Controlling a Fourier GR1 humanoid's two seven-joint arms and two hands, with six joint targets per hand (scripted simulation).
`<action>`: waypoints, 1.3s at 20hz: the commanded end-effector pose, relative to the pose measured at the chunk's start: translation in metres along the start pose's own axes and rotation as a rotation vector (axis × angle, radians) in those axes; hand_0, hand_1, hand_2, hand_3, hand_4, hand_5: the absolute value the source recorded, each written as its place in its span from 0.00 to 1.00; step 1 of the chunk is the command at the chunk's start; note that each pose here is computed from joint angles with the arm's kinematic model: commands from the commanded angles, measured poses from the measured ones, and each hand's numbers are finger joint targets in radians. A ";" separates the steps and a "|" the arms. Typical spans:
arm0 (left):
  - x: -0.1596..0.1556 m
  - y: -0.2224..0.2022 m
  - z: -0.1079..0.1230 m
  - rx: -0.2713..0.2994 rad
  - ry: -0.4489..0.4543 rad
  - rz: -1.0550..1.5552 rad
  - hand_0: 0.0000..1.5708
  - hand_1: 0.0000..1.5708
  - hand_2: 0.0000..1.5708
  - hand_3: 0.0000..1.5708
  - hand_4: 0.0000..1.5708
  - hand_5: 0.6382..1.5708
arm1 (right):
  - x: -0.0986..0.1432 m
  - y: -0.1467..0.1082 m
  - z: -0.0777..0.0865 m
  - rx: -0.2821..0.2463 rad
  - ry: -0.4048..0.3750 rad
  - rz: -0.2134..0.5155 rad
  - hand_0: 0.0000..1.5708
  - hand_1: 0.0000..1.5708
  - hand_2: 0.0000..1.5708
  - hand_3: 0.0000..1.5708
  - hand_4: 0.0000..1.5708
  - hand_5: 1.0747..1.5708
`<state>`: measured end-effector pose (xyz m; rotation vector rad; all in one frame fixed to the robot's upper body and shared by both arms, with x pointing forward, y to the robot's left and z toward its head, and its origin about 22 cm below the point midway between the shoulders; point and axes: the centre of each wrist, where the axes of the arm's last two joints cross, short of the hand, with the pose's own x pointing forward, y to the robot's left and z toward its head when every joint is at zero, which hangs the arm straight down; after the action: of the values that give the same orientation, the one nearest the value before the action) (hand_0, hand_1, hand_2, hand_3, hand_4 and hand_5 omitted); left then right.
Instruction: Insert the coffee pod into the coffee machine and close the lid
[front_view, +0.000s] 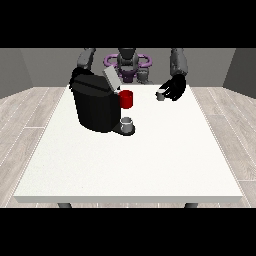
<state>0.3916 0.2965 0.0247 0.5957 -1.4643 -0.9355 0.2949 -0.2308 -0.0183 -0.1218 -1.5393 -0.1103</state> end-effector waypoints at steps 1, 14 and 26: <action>0.024 -0.001 -0.010 -0.066 -0.042 0.012 0.80 0.80 0.84 0.83 0.34 1.00 | -0.018 -0.012 0.008 -0.006 0.064 0.004 0.00 0.00 0.00 0.00 0.26 1.00; 0.074 0.100 -0.042 0.144 -0.101 -0.031 0.80 0.80 0.84 0.81 0.34 1.00 | 0.022 0.013 -0.009 0.093 -0.097 -0.026 0.00 0.00 0.00 0.00 0.33 1.00; 0.121 0.152 -0.056 0.177 -0.112 0.007 0.80 0.80 0.84 0.80 0.33 1.00 | 0.044 0.026 -0.013 0.100 -0.134 0.022 0.00 0.00 0.00 0.00 0.34 1.00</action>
<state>0.4518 0.2856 0.2040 0.6933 -1.6585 -0.8314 0.3133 -0.2043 0.0269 -0.0459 -1.6771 -0.0144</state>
